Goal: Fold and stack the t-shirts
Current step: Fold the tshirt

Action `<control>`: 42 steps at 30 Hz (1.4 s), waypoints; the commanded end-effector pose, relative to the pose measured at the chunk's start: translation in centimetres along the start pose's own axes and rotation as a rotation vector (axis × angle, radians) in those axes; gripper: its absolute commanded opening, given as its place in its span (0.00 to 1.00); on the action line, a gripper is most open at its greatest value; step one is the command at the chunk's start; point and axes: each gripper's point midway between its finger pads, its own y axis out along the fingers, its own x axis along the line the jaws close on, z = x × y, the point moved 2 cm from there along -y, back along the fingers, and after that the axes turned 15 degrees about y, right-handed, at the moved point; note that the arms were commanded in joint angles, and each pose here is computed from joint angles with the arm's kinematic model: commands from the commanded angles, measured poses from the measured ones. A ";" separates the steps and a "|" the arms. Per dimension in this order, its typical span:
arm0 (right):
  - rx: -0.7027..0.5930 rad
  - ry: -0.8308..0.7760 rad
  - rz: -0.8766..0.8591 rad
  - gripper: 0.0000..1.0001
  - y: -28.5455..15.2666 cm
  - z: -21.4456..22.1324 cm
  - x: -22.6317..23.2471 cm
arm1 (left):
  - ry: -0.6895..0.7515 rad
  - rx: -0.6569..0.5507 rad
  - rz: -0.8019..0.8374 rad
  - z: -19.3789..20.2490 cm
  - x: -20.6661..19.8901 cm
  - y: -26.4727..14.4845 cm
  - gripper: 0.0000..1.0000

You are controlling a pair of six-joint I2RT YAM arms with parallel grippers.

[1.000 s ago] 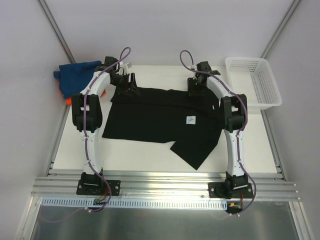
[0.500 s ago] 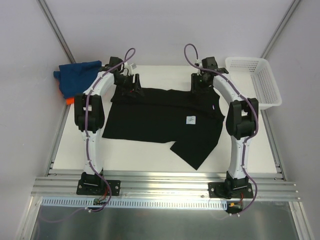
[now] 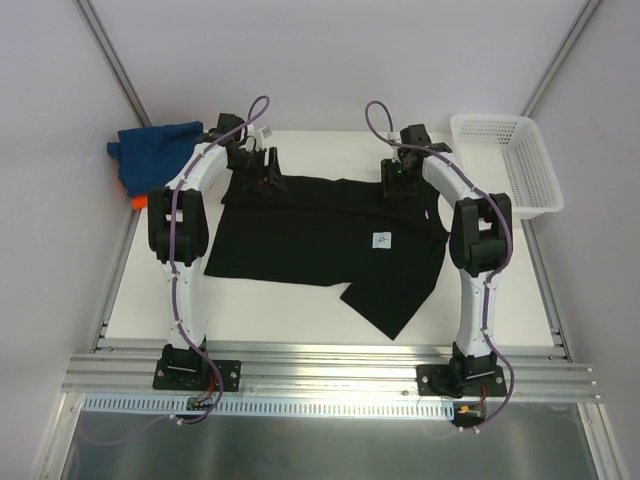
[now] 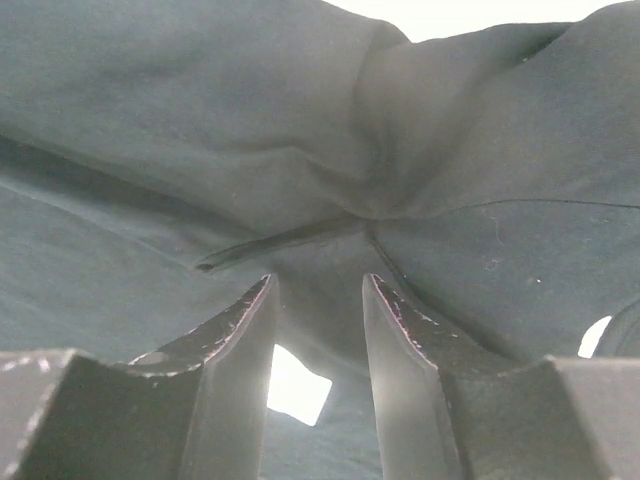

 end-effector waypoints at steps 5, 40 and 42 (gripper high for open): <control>0.015 -0.002 -0.003 0.42 0.8 -0.2 -0.4 | 0.043 -0.064 0.012 -2.2 -1.9 -2.3 0.61; 0.053 0.031 -0.064 0.01 -5.9 5.2 3.1 | 0.058 -0.071 0.023 -2.6 -3.0 -2.2 0.61; 0.067 0.031 -0.062 0.02 -6.1 6.0 3.2 | 0.058 -0.071 0.026 -2.6 -3.1 -2.2 0.61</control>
